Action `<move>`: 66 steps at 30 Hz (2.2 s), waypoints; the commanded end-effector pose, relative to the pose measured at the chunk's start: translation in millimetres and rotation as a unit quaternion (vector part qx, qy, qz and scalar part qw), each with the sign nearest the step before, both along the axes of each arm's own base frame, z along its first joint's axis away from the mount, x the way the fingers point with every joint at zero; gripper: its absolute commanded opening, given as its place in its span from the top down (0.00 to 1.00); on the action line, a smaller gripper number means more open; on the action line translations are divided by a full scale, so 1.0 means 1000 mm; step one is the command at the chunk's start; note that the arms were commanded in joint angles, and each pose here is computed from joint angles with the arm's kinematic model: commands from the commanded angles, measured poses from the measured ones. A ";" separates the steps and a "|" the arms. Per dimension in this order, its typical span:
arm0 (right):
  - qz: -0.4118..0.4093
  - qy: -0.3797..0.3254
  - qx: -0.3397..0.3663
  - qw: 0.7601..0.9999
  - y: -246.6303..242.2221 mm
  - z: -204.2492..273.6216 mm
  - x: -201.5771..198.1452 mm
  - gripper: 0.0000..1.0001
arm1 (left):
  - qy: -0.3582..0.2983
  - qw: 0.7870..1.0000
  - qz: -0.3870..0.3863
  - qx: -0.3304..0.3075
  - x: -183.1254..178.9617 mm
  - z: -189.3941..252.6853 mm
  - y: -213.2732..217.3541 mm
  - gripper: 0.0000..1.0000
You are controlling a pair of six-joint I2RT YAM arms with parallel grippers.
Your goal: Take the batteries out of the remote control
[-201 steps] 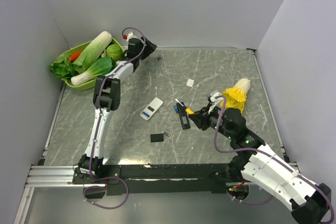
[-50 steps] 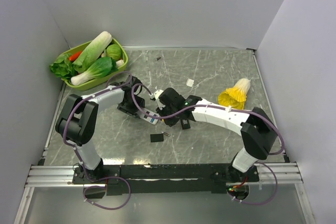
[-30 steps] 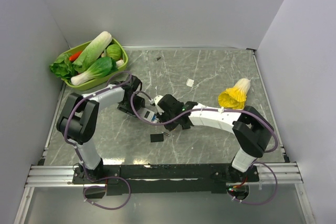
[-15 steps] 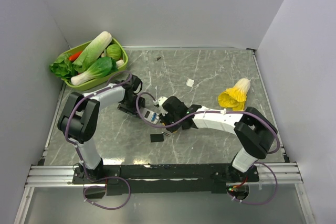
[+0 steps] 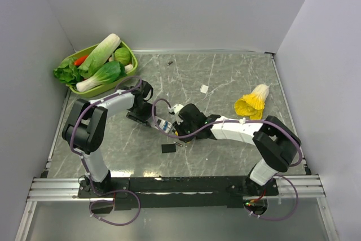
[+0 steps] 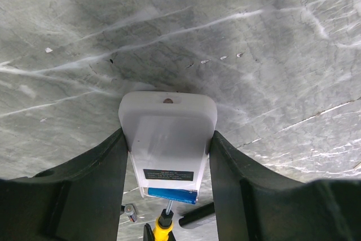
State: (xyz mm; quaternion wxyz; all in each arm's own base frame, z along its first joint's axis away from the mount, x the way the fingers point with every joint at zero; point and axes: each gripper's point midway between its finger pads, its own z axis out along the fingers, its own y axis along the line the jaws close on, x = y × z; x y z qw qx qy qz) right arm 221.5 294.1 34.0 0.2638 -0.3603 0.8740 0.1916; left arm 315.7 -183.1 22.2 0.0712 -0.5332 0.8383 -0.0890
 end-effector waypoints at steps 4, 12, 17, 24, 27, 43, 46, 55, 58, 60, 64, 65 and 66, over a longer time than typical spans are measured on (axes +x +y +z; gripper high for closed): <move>-0.006 -0.034 0.053 0.998 0.009 0.019 0.010 1.00 | 0.046 0.999 -0.008 0.004 -0.019 -0.027 -0.006 0.99; -0.011 -0.034 0.077 0.996 0.005 0.014 0.011 1.00 | 0.044 0.999 -0.010 0.004 -0.019 -0.025 -0.008 0.99; -0.011 -0.037 0.099 0.994 0.005 0.016 0.012 1.00 | 0.041 0.999 -0.011 0.001 -0.018 -0.025 -0.009 0.99; 0.008 -0.032 0.130 0.991 0.012 0.016 0.008 1.00 | 0.041 0.999 -0.013 -0.001 -0.018 -0.026 -0.010 0.99; 0.006 -0.030 0.132 0.991 0.012 0.013 0.008 1.00 | 0.039 0.999 -0.014 0.002 -0.017 -0.026 -0.010 0.99; -0.005 -0.021 0.178 0.984 0.005 0.010 0.007 1.00 | 0.037 0.999 -0.019 -0.006 -0.016 -0.026 -0.013 0.99; 0.001 -0.029 0.186 0.982 0.006 0.013 0.006 1.00 | 0.036 0.999 -0.019 -0.007 -0.016 -0.025 -0.014 0.99; 0.008 -0.032 0.196 0.980 0.005 0.008 0.004 1.00 | 0.034 0.999 -0.019 -0.011 -0.016 -0.025 -0.015 0.99; 0.015 -0.045 0.208 0.977 0.005 0.013 0.003 1.00 | 0.033 0.999 -0.019 -0.011 -0.016 -0.025 -0.015 0.99; 0.020 -0.058 0.214 0.975 0.004 0.017 0.003 1.00 | 0.035 0.999 -0.020 -0.010 -0.017 -0.027 -0.015 0.99; 0.030 -0.075 0.226 0.971 0.003 0.025 0.001 1.00 | 0.037 0.999 -0.022 -0.011 -0.016 -0.027 -0.016 0.99; 0.033 -0.076 0.227 0.970 0.003 0.025 0.000 1.00 | 0.037 0.999 -0.023 -0.011 -0.016 -0.027 -0.017 0.99; 0.038 -0.080 0.231 0.969 0.004 0.028 -0.001 1.00 | 0.037 0.999 -0.023 -0.010 -0.016 -0.028 -0.017 0.99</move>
